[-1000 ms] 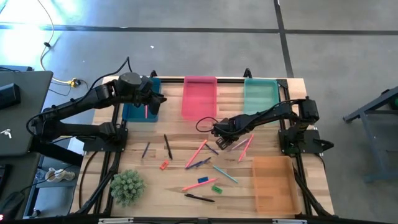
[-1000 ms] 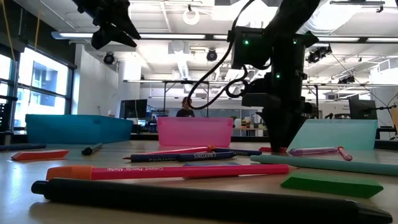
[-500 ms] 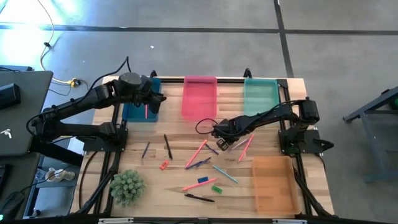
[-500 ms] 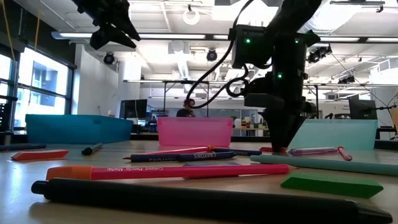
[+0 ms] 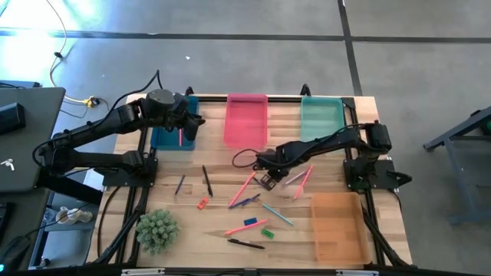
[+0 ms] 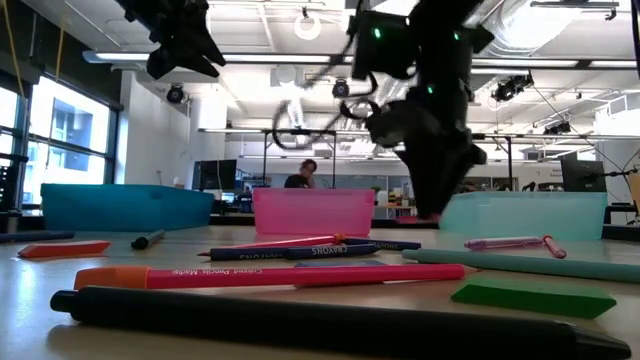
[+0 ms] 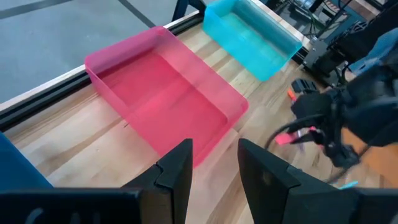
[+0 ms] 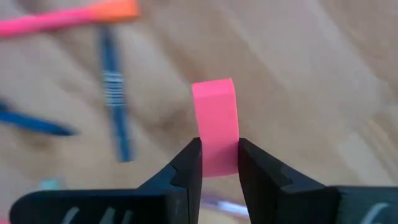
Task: Sort crayons/erasers/pens/pencils in bins
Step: Put the pink eraser into the pink bin
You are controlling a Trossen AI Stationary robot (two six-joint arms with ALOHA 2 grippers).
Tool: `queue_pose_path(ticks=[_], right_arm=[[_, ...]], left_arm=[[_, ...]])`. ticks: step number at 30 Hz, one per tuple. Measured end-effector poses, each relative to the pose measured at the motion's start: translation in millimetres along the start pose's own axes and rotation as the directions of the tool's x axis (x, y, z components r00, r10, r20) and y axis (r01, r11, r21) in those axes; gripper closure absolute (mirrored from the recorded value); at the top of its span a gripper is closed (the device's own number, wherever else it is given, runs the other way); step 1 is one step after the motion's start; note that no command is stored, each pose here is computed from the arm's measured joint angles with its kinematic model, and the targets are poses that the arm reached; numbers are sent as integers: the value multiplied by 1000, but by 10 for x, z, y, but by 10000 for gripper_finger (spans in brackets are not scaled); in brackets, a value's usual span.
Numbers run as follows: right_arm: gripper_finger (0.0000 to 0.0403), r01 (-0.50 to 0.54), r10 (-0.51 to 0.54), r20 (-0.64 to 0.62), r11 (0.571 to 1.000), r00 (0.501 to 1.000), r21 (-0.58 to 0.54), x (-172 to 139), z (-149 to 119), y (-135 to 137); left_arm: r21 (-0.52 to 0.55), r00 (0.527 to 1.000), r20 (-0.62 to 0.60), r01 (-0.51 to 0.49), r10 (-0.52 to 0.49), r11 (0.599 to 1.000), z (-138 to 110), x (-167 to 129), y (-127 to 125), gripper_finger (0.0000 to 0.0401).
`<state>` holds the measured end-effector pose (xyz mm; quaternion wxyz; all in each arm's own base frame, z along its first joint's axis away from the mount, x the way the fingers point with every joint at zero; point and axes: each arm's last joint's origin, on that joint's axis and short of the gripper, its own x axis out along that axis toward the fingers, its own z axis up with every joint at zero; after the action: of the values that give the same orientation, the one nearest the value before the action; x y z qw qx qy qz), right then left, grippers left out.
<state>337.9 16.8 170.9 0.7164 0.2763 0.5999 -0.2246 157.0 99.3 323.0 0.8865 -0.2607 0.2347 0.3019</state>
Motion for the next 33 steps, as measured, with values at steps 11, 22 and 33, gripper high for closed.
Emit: queue_pose_path(ticks=[11,22,33], right_arm=[[324,-115,132,159,987,978,-111,-476,375,210],[324,-75,116,359,989,926,-124,-808,924,-115],[324,-17,52,591,998,805,-64,-673,1425,-660]], left_arm=[[23,1000,0,0,0,1000,0,0,0,286],[24,1000,0,0,0,1000,0,0,0,286],[-71,997,-75,-36,31,997,-73,-3,29,286]])
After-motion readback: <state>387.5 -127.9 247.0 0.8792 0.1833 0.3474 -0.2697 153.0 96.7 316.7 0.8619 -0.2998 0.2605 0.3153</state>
